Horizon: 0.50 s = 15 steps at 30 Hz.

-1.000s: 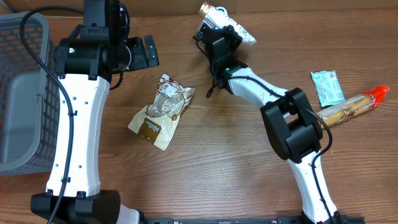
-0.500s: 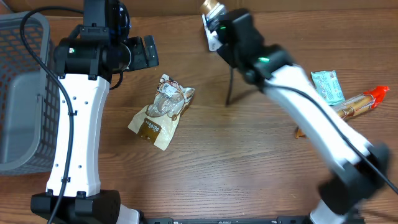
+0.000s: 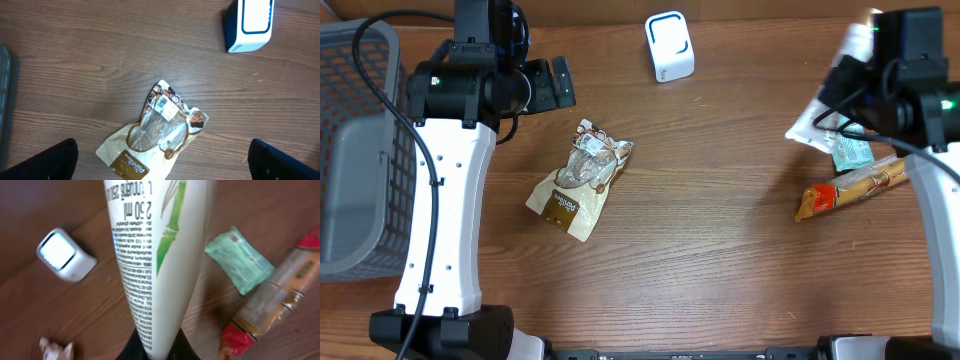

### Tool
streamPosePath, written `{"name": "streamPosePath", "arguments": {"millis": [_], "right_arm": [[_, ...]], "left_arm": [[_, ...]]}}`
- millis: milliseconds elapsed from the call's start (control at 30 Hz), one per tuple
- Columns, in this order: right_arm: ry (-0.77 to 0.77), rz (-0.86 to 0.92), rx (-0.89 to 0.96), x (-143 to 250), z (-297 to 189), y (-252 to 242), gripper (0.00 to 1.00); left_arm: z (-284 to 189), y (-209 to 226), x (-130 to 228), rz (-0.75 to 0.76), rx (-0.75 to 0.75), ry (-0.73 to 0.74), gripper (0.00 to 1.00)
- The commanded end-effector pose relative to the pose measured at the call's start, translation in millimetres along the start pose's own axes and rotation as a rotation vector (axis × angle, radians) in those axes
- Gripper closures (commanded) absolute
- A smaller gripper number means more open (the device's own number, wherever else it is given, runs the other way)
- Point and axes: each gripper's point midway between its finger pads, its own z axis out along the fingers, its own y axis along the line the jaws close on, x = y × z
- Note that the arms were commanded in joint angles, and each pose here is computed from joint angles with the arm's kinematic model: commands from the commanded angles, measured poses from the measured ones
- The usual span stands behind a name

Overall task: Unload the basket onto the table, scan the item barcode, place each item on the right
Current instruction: 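Carry the tube to the right table edge and release it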

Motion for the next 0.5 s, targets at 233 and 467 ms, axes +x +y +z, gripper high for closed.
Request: {"name": "streamPosePath", "arguments": {"millis": [233, 467], "right_arm": [[0.068, 0.428, 0.204, 24.0, 117.7, -101.1, 0.96], [0.123, 0.47, 0.3, 38.8, 145.7, -146.8, 0.79]], "left_arm": [[-0.5, 0.4, 0.6, 0.023, -0.009, -0.003, 0.01], [-0.5, 0.4, 0.6, 0.023, -0.009, -0.003, 0.0]]}}
